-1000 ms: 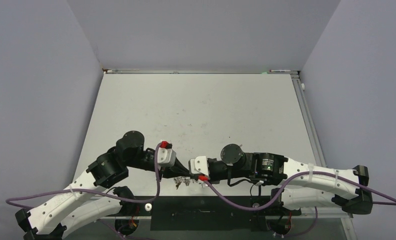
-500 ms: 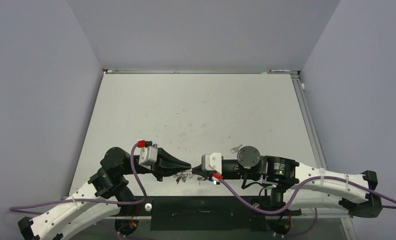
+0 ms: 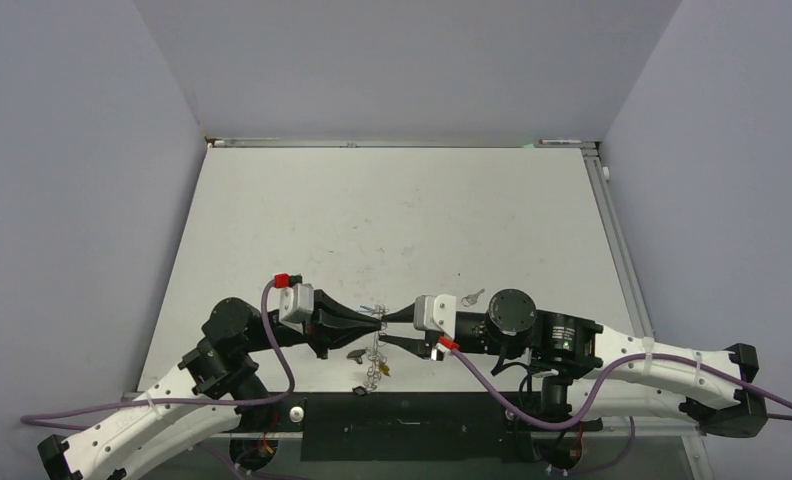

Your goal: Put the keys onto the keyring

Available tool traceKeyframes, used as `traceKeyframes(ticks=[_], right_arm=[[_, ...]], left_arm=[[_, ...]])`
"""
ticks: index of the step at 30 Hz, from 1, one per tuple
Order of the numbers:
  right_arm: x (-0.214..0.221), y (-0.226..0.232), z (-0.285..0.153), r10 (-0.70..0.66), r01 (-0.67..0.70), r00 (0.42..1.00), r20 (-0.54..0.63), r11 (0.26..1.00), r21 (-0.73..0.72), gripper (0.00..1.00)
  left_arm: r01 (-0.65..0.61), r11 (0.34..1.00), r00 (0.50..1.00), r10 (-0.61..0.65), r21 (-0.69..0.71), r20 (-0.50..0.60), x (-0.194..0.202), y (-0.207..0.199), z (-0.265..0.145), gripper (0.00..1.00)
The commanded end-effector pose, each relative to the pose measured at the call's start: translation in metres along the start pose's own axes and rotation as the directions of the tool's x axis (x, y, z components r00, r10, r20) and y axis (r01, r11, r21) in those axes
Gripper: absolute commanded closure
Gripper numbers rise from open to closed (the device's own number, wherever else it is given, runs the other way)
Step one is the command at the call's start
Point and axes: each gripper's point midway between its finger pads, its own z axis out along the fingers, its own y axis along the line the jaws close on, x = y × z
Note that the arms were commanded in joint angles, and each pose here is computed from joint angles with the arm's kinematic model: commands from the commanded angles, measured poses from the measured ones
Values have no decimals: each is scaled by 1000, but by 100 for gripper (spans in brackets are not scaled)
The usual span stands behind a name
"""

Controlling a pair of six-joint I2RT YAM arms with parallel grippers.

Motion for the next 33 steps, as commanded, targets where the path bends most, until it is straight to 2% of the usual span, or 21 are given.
traceKeyframes(ticks=[1, 7, 10, 23, 33], right_arm=[[-16, -6, 4, -1, 0, 998, 60, 1000, 30, 69], [-5, -15, -1, -6, 5, 1000, 15, 996, 84, 62], [-2, -20, -5, -6, 6, 1000, 8, 995, 103, 62], [5, -23, 1, 5, -4, 1000, -11, 997, 75, 73], [14, -9, 6, 21, -21, 999, -37, 1000, -8, 74]], left_arm=[[-43, 999, 994, 44, -9, 100, -29, -1, 1, 100], [-53, 999, 994, 53, -2, 100, -30, -4, -2, 100], [-56, 998, 993, 56, 3, 100, -30, -5, -2, 100], [-61, 997, 992, 56, 41, 109, -31, -12, -2, 100], [-64, 997, 992, 59, 41, 115, -32, -13, -3, 100]])
